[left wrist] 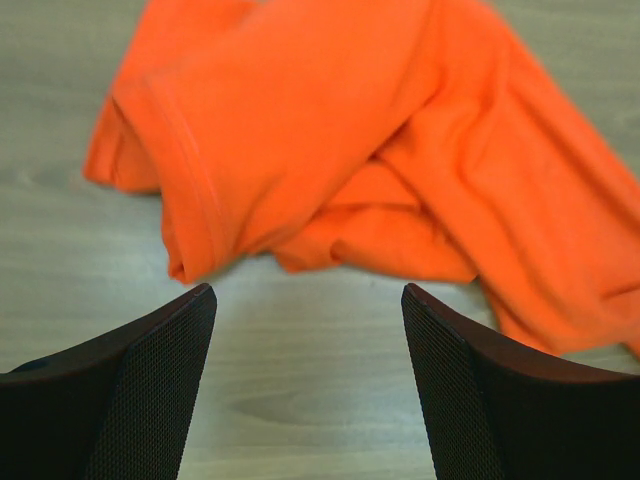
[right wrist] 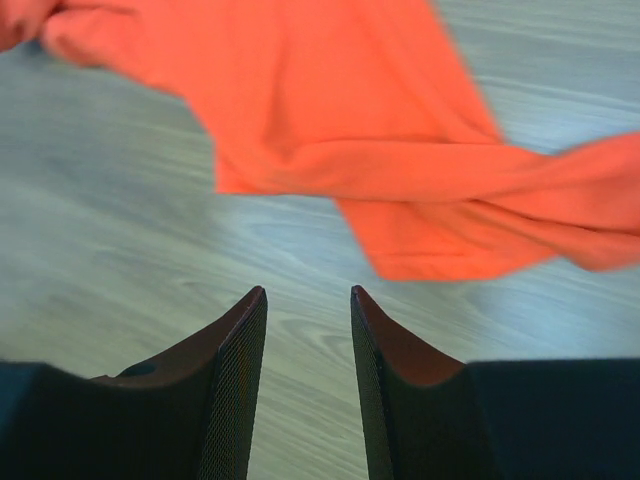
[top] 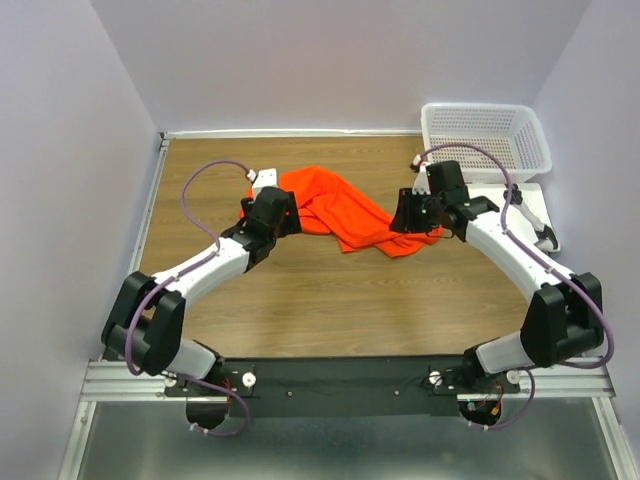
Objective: Fold and stack the t-shirts
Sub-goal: Flatten the tshirt out
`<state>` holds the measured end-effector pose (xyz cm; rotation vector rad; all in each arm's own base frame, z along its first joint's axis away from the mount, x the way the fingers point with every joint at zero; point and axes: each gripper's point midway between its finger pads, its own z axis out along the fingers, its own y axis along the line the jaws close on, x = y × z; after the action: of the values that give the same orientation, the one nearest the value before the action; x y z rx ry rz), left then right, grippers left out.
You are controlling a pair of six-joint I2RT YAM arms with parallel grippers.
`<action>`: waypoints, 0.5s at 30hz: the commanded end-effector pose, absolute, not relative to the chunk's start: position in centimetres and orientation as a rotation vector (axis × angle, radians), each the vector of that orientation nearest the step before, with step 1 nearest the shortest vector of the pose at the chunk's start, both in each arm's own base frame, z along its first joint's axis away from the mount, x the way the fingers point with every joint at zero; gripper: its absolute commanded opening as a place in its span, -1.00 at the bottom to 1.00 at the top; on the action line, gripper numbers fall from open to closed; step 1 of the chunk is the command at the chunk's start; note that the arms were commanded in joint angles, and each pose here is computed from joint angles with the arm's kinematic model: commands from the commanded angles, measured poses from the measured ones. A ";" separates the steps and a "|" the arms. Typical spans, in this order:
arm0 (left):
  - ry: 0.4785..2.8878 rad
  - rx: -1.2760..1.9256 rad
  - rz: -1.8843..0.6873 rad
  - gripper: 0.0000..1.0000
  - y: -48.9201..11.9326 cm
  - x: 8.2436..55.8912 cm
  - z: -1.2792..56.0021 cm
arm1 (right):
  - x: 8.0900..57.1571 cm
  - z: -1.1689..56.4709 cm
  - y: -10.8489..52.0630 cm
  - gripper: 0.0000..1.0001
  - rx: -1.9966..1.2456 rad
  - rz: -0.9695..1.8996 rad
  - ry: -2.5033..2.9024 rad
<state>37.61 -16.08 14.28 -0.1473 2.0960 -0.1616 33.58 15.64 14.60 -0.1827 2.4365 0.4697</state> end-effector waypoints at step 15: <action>2.258 -0.310 -0.322 0.15 -17.5 39.8 5.3 | 31.0 10.8 20.4 -0.08 -0.217 0.796 2.518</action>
<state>39.05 -16.00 4.58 -0.2898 2.2759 -0.2260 31.30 19.91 10.91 -0.2283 2.5227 0.7562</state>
